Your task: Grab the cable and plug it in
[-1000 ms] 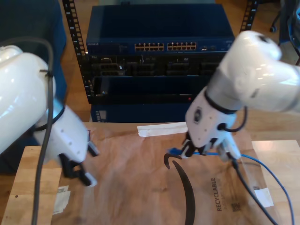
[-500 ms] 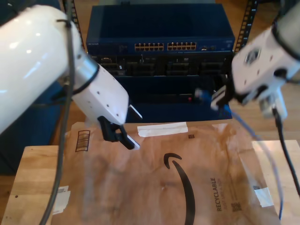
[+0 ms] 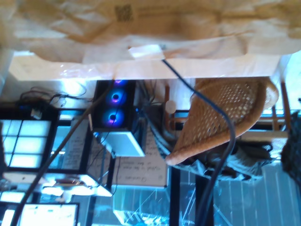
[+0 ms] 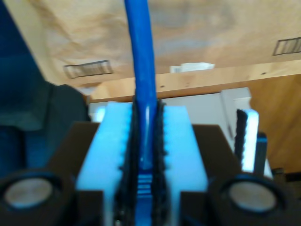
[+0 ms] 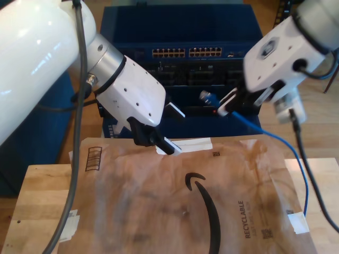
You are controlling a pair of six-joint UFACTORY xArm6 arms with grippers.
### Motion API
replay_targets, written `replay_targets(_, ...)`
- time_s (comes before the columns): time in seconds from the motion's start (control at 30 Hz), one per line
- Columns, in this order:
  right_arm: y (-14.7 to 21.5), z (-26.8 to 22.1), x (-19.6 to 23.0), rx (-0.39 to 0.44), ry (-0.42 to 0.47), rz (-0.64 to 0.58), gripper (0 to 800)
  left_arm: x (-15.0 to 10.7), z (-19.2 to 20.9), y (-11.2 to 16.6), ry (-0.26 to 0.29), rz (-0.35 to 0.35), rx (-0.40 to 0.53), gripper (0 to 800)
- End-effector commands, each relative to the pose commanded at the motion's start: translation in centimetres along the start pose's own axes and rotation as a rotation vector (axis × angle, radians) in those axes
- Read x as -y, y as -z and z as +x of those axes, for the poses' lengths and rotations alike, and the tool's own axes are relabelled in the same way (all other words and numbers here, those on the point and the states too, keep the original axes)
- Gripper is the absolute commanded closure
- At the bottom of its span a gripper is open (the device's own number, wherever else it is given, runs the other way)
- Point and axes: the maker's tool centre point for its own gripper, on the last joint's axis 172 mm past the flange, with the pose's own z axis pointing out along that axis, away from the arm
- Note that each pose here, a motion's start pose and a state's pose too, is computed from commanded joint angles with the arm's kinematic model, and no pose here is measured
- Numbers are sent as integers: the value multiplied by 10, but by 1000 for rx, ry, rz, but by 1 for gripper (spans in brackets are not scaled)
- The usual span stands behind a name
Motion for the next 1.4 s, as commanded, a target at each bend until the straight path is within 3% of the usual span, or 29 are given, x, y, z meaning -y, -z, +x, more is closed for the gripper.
replay_targets(0.17,-5,3,-2,-2,1,9,797,-1,-15,10,7,-6,59,2)
replay_targets(0.33,-9,7,-3,-2,-6,14,798,10,-23,15,0,33,80,11)
replay_targets(0.53,-16,-6,-8,0,33,13,798,10,-34,16,-10,30,120,97)
replay_targets(0.73,-20,-14,-7,2,50,27,798,9,-40,17,-29,26,143,121)
replay_targets(1.0,-17,-12,-3,5,47,42,797,1,-38,35,4,-8,197,157)
replay_targets(1.17,-17,-13,-3,5,46,43,798,0,-44,41,-17,-16,202,161)
replay_targets(1.3,-16,-13,-2,6,46,46,798,6,-78,65,-92,-19,226,161)
replay_targets(1.4,-14,-14,-2,9,47,50,798,5,-83,70,-101,-27,229,161)
